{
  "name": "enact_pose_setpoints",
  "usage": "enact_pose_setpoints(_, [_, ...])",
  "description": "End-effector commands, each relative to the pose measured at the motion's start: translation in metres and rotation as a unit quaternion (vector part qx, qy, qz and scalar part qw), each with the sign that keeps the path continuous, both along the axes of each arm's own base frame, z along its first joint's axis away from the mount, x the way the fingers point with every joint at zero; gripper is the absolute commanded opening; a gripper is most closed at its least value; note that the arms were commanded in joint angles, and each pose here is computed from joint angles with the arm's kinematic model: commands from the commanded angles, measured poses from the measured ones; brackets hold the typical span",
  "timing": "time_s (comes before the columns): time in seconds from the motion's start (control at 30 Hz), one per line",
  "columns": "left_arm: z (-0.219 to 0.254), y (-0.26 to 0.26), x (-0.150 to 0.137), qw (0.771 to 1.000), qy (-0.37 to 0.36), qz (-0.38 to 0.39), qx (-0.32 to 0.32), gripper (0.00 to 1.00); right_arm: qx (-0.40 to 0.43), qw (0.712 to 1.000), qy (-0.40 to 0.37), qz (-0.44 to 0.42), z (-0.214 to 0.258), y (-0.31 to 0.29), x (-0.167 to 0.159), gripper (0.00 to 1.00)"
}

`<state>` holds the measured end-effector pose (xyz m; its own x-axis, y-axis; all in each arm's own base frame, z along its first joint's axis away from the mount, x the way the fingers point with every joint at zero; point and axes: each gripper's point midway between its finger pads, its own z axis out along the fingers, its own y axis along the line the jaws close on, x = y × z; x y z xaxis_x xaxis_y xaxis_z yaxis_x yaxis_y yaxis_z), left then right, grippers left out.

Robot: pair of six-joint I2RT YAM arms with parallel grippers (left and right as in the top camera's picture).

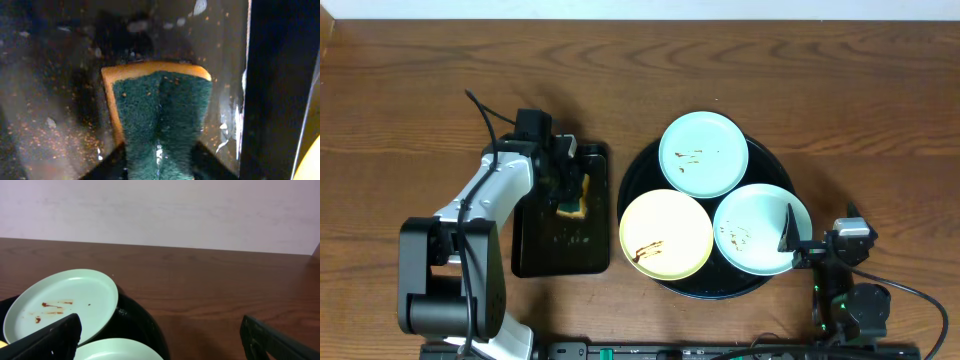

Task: Clean dirty plates on tray and stack at the side
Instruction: 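Lower the left gripper and pinch the green-and-yellow sponge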

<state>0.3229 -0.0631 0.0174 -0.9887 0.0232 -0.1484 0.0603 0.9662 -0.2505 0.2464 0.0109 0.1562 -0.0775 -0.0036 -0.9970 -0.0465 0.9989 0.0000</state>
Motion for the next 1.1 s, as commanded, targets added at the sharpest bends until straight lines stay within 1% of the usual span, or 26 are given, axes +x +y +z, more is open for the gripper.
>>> enact_pose_setpoints(0.0, [-0.0006, 0.0054, 0.0066, 1.000, -0.008, 0.005, 0.016, 0.08, 0.005, 1.000, 0.003, 0.004, -0.0016, 0.0021, -0.0002, 0.99])
enact_pose_setpoints(0.13, [-0.0014, 0.0090, 0.0071, 1.000, -0.009, 0.007, 0.026, 0.07, 0.005, 1.000, 0.003, 0.004, -0.0016, 0.0022, -0.0002, 0.99])
enact_pose_setpoints(1.07, [-0.0028, 0.0096, -0.0015, 1.000, 0.007, -0.003, 0.029, 0.07, 0.005, 1.000, 0.003, 0.004, -0.0016, 0.0022, -0.0002, 0.99])
